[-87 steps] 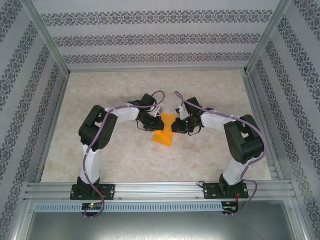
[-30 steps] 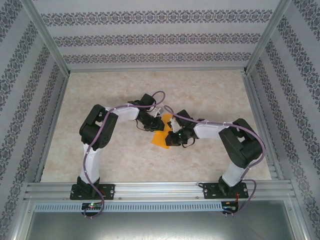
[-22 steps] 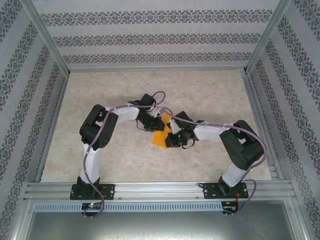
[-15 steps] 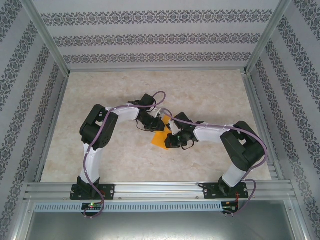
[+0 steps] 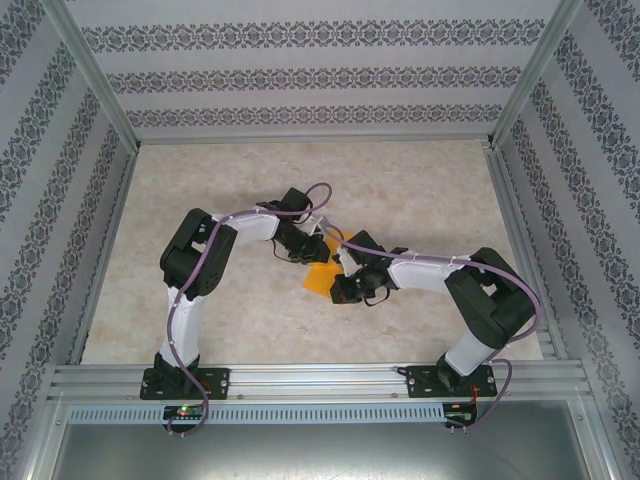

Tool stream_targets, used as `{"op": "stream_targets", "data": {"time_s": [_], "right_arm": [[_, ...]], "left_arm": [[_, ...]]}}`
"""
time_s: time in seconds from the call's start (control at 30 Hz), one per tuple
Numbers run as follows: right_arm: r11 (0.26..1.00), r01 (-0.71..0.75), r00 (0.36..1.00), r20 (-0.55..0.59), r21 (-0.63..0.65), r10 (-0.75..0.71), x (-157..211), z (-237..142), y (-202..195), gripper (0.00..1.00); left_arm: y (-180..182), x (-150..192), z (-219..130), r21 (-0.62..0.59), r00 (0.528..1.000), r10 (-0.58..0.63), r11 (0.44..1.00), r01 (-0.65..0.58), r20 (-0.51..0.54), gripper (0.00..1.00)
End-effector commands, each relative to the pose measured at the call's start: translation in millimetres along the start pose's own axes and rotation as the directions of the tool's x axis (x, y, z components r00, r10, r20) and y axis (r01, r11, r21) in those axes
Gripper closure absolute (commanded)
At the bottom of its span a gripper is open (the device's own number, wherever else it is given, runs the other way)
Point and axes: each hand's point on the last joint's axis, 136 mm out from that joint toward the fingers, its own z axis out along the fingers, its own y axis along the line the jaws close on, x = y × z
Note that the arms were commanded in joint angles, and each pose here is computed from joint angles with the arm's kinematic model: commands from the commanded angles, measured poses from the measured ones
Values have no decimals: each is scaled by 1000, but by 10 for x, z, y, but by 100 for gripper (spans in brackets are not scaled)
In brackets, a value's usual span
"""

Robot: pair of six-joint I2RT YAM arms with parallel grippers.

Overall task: Fold a paper plane with a square sheet of paper (pick it up from the middle)
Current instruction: Fold the triangle a second time at the center of the table.

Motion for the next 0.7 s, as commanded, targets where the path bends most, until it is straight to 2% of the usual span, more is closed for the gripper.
{"op": "stream_targets", "data": {"time_s": [0.0, 0.1, 0.27, 0.4, 0.67], "right_arm": [[997, -60, 989, -134, 57, 67, 457, 51, -139, 96], [998, -61, 994, -91, 7, 62, 335, -21, -12, 95], [989, -90, 993, 64, -114, 97, -112, -229, 194, 96], [987, -109, 985, 122, -115, 123, -337, -274, 171, 96], [988, -116, 989, 77, -100, 124, -458, -59, 94, 96]], "left_arm": [[663, 435, 264, -195, 984, -125, 976, 99, -126, 82], [657, 435, 267, -191, 984, -126, 976, 100, -128, 82], [644, 435, 259, -188, 984, -122, 977, 97, -128, 82], [630, 433, 256, -182, 984, -121, 979, 96, -127, 82], [607, 429, 252, -171, 985, -121, 980, 99, -123, 82]]}}
